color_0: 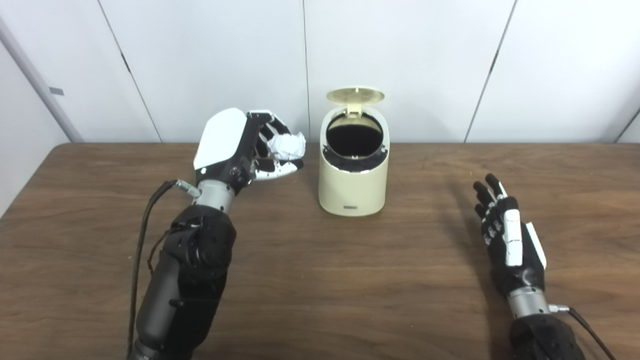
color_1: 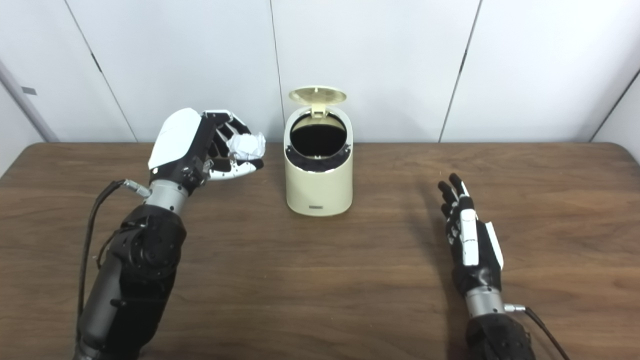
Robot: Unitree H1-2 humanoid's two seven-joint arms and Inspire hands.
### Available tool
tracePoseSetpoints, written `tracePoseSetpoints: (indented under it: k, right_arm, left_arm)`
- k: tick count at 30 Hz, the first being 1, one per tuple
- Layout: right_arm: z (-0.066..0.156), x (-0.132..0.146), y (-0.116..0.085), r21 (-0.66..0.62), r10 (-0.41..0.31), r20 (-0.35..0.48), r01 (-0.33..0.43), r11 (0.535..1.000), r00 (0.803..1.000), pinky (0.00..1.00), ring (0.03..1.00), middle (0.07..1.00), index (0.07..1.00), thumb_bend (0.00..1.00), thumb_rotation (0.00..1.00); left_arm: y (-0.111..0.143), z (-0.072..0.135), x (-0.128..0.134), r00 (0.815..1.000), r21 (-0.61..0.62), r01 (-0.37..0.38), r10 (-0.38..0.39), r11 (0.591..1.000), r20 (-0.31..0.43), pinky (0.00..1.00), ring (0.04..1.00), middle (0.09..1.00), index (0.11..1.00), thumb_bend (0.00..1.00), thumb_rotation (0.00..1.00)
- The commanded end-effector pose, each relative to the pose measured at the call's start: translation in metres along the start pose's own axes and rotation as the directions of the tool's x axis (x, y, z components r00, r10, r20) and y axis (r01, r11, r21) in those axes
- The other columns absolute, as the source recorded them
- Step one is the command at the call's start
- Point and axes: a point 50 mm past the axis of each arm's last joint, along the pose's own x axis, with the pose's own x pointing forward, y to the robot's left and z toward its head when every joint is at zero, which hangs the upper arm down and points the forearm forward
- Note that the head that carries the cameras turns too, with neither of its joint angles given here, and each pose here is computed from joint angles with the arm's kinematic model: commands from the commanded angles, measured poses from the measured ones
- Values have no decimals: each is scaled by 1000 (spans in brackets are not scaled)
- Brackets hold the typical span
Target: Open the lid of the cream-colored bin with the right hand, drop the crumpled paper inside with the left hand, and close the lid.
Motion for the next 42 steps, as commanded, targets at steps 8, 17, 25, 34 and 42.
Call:
tracePoseSetpoints:
  k: [8,17,25,34,42]
  right_arm:
    - [-20,-9,11,42,-33,-27,34,999,999,1000,998,964,955,531,1000]
    - [-24,-10,13,57,-42,-20,43,997,999,1000,998,969,955,528,1000]
    - [-28,-11,14,65,-48,-19,50,997,999,1000,996,960,948,522,1000]
    - [-29,-13,12,73,-63,-22,65,995,998,1000,996,955,939,514,1000]
    - [-30,-17,14,76,-62,-37,65,995,997,1000,994,950,933,533,990]
  left_arm:
    - [9,25,19,993,-23,-64,66,998,102,308,397,489,534,470,0]
    - [7,33,27,991,-25,-60,63,998,120,308,385,480,539,468,0]
    - [5,40,36,989,-38,-51,56,998,139,315,395,482,530,470,0]
    - [-3,52,48,988,-44,-37,43,998,146,336,403,489,523,473,0]
    - [-13,62,56,987,-55,-25,34,998,158,337,410,491,515,474,0]
